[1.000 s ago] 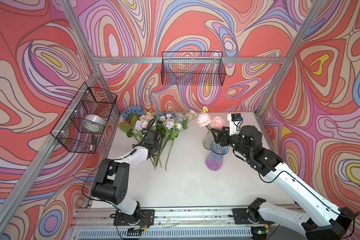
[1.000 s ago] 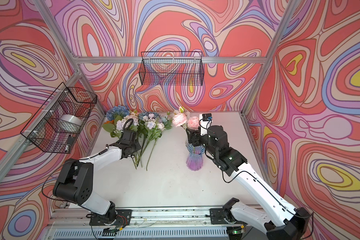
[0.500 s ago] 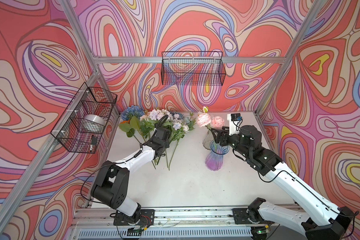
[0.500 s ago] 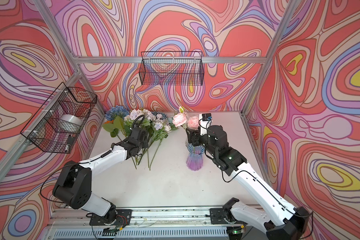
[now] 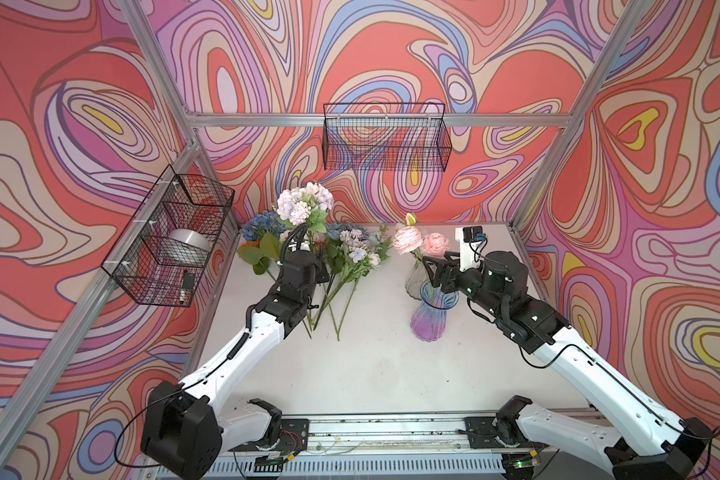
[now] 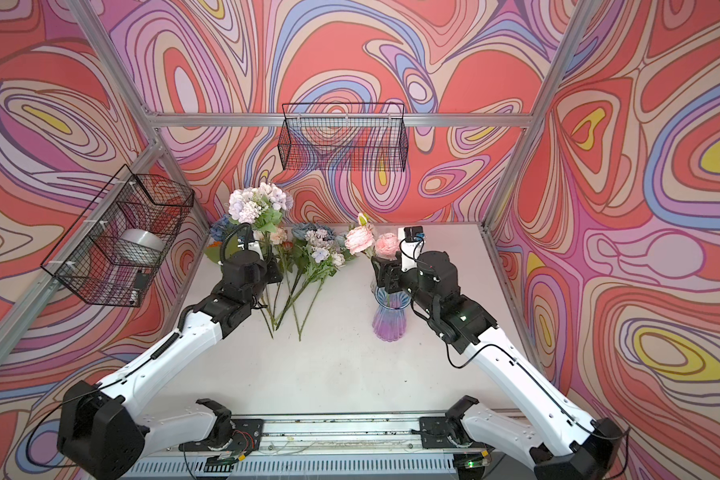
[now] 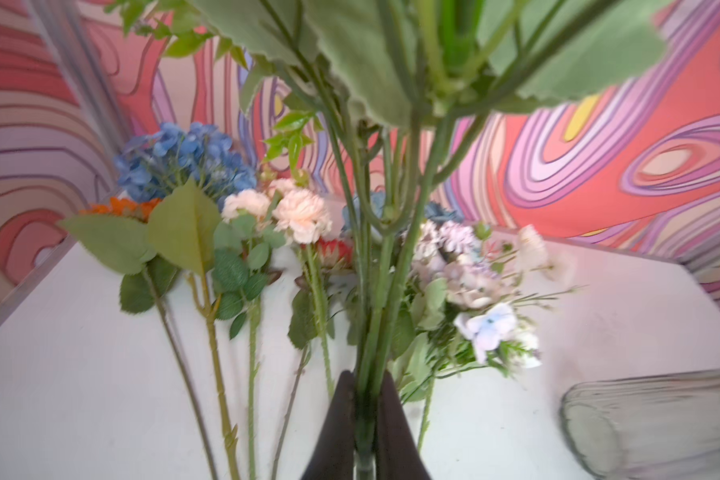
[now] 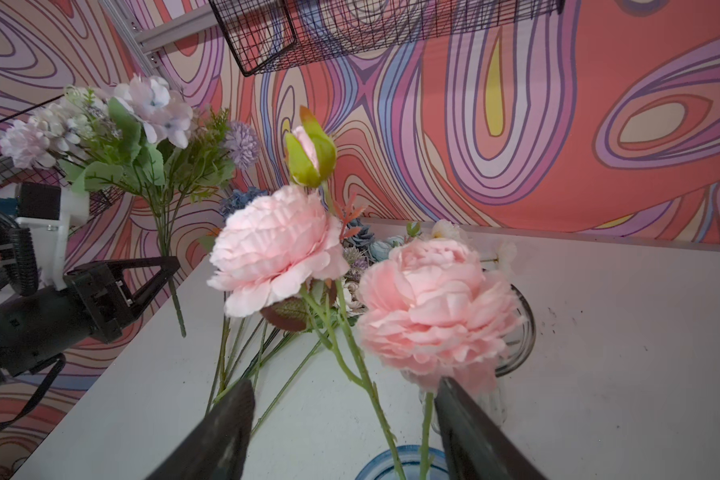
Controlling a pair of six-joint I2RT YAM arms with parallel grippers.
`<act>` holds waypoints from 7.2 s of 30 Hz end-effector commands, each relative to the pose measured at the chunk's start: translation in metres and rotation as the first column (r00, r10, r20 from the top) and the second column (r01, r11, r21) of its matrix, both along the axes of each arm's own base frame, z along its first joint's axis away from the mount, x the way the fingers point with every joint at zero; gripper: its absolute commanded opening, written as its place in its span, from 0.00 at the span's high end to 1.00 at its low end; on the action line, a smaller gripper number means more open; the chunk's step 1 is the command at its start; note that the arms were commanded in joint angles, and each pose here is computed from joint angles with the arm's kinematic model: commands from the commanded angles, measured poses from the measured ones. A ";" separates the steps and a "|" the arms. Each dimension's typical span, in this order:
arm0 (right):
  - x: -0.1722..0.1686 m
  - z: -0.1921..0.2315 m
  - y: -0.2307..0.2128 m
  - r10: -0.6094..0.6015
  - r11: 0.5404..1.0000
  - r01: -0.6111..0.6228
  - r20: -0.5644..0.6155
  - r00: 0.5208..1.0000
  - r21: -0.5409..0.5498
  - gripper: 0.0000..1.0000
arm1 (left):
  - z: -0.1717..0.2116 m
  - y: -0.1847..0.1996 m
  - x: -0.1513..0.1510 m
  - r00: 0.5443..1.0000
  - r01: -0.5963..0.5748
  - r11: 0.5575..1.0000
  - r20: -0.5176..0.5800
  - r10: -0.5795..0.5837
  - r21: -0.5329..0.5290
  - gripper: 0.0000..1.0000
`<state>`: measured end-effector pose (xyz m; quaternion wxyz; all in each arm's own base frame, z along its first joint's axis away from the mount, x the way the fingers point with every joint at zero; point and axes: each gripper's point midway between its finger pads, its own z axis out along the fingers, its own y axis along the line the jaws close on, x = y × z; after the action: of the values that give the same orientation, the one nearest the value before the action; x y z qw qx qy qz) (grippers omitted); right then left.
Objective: Arrange the flowers into the vase
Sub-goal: 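Carry the lilac flowers toward the right gripper, which grasps their stems, then lower the lilac bunch into the purple vase with right gripper while left opens, then open and lift the right gripper while the left gripper lowers to stems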
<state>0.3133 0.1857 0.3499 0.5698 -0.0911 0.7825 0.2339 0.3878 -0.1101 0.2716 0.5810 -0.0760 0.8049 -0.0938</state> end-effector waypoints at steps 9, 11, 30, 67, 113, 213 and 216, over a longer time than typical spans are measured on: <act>-0.024 0.080 0.038 0.242 0.956 -0.263 0.162 0.957 0.127 0.29 | 0.121 -0.085 -0.060 0.753 0.590 0.805 0.403 -0.521 -0.061 1.00; -0.025 0.092 0.050 0.290 0.933 -0.322 0.191 0.938 0.159 0.29 | 0.130 -0.096 -0.068 0.698 0.660 0.748 0.431 -0.572 -0.076 1.00; -0.021 0.095 0.110 0.518 0.789 -0.547 0.176 0.837 0.280 0.34 | 0.141 -0.170 -0.103 0.474 0.869 0.486 0.450 -0.757 -0.098 1.00; -0.019 0.073 0.110 0.511 0.804 -0.531 0.145 0.847 0.268 1.00 | 0.145 -0.189 -0.121 0.424 0.894 0.445 0.434 -0.795 -0.059 0.54; -0.031 -0.042 0.015 0.165 0.986 -0.158 0.212 0.963 -0.049 1.00 | 0.025 -0.205 -0.056 0.678 0.727 0.589 0.231 -0.698 -0.353 0.02; -0.107 -0.015 0.011 0.295 0.946 -0.233 -0.294 0.909 0.228 0.29 | -0.094 0.012 0.002 0.977 -0.061 0.927 -0.212 -0.020 -0.371 0.23; -0.103 0.013 0.018 0.333 0.925 -0.281 -0.189 0.924 0.256 0.30 | -0.102 0.017 0.009 0.973 -0.081 0.929 -0.229 -0.003 -0.361 0.25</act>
<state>0.2118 0.1922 0.3299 0.4068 -0.0903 0.8255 0.3807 0.3897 -0.1014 0.1719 0.4583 -0.1943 0.8354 -0.2330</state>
